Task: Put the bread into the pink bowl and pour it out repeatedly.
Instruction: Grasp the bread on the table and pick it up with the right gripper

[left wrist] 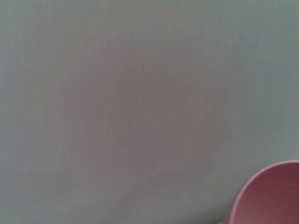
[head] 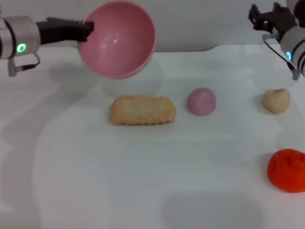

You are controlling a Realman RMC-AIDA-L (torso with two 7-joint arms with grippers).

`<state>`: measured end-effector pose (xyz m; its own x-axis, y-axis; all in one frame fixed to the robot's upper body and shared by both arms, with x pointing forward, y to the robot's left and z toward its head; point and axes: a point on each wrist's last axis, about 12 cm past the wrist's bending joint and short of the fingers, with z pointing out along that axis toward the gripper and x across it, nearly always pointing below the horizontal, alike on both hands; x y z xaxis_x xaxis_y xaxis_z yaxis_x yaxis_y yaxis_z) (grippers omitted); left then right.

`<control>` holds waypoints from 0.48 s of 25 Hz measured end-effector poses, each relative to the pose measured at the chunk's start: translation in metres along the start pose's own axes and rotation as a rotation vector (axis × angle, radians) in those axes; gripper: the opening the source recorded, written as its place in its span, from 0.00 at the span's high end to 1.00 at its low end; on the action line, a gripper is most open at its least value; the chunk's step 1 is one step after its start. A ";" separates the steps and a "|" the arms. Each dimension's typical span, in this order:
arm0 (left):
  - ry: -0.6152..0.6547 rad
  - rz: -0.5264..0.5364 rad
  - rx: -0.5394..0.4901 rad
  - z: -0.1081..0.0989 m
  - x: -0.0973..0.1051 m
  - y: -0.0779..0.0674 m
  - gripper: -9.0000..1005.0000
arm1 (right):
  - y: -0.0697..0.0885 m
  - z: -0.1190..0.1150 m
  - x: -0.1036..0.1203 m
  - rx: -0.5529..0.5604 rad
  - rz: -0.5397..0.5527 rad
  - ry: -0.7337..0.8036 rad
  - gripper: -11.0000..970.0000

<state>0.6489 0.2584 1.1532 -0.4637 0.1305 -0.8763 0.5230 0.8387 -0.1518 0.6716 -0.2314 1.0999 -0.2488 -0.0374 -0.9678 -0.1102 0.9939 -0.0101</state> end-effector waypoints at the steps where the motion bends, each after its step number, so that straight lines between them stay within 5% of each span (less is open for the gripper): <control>1: 0.020 -0.006 0.007 -0.002 0.001 0.002 0.94 | 0.000 0.000 0.000 0.000 0.000 0.000 0.40; 12: 0.068 -0.128 -0.004 -0.035 0.019 0.028 0.94 | 0.036 0.019 -0.054 -0.272 -0.184 0.365 0.40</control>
<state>0.6295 0.3031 1.1489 -0.5741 0.0575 -0.8168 0.4533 0.8530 -0.2586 0.6991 -0.1920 1.1469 -0.5172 -0.2918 -0.8046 -0.4189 0.9061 -0.0593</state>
